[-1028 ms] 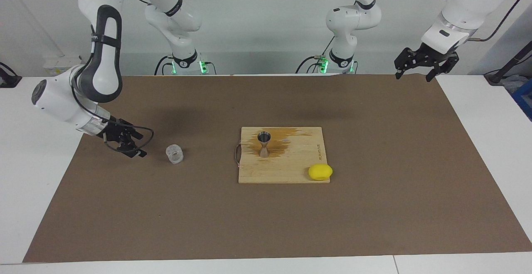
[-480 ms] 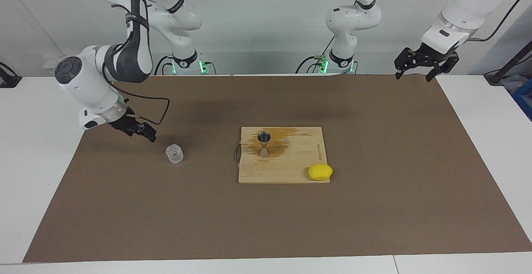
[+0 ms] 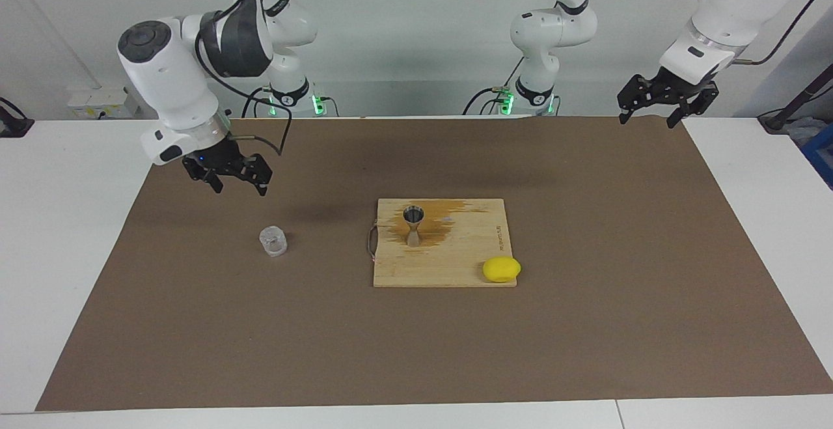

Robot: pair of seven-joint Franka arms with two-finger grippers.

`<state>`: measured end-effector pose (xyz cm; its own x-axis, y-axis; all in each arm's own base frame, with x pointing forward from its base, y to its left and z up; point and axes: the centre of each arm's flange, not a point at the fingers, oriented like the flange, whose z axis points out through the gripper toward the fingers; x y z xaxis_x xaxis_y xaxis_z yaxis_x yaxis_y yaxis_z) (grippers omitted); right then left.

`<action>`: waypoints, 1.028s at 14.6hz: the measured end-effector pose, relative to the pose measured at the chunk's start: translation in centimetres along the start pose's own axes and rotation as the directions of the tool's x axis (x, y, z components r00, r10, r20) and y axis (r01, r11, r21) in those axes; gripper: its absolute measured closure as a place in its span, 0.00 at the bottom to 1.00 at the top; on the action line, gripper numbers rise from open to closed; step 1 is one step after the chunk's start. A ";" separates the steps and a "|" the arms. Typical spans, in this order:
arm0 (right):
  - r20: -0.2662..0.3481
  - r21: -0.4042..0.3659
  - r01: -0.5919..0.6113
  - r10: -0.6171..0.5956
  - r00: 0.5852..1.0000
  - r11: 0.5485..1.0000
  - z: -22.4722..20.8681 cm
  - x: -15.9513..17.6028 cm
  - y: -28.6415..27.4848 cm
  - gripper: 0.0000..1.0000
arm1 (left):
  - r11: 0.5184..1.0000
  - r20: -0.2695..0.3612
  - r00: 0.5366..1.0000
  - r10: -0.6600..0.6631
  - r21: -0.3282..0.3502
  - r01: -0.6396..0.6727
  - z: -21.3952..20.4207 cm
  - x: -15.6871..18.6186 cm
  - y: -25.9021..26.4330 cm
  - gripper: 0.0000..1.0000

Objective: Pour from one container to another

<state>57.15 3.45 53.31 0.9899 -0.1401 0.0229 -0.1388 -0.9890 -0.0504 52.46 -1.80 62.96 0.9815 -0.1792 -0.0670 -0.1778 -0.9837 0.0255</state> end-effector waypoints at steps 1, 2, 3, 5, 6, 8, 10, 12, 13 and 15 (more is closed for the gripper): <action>-0.006 0.002 0.000 0.000 1.000 1.000 -1.9 -0.1 -0.3 0.00 | 1.000 0.000 1.000 0.000 0.000 0.000 0.0 0.0 0.0 0.00; -0.014 0.001 0.002 -0.002 1.000 1.000 -3.7 -0.1 -0.4 0.00 | 1.000 0.000 1.000 0.000 0.000 0.000 0.0 0.0 0.0 0.00; -0.027 -0.013 0.006 -0.006 1.000 1.000 -5.4 0.0 -0.4 0.00 | 1.000 0.000 1.000 0.000 0.000 0.000 0.0 0.0 0.0 0.00; -0.054 -0.074 0.011 -0.015 0.998 0.997 -7.9 0.0 0.1 0.00 | 1.000 0.000 1.000 0.000 0.000 0.000 0.0 0.0 0.0 0.00; -0.051 -0.088 0.010 -0.014 0.999 0.996 -8.8 -0.2 0.3 0.00 | 1.000 0.000 1.000 0.000 0.000 0.000 0.0 0.0 0.0 0.00; -0.037 -0.102 0.003 -0.007 0.999 0.995 -10.8 -0.7 0.6 0.00 | 1.000 0.000 1.000 0.000 0.000 0.000 0.0 0.0 0.0 0.00; -0.016 -0.108 -0.008 0.006 1.000 0.994 -12.1 -1.2 1.2 0.00 | 1.000 0.000 1.000 0.000 0.000 0.000 0.0 0.0 0.0 0.00; 0.003 -0.112 -0.020 0.020 1.000 0.994 -12.8 -1.5 1.8 0.00 | 1.000 0.000 1.000 0.000 0.000 0.000 0.0 0.0 0.0 0.00; 0.007 -0.112 -0.021 0.022 1.000 0.993 -12.9 -1.6 1.8 0.00 | 1.000 0.000 1.000 0.000 0.000 0.000 0.0 0.0 0.0 0.00; 0.025 -0.115 -0.016 0.019 1.000 0.993 -12.4 -1.7 1.6 0.00 | 1.000 0.000 1.000 0.000 0.000 0.000 0.0 0.0 0.0 0.00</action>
<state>54.85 1.48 65.61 0.9875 -0.1578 -0.0029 -0.1573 -0.9854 0.0647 52.46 -1.80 62.96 0.9815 -0.1792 -0.0670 -0.1778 -0.9837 0.0255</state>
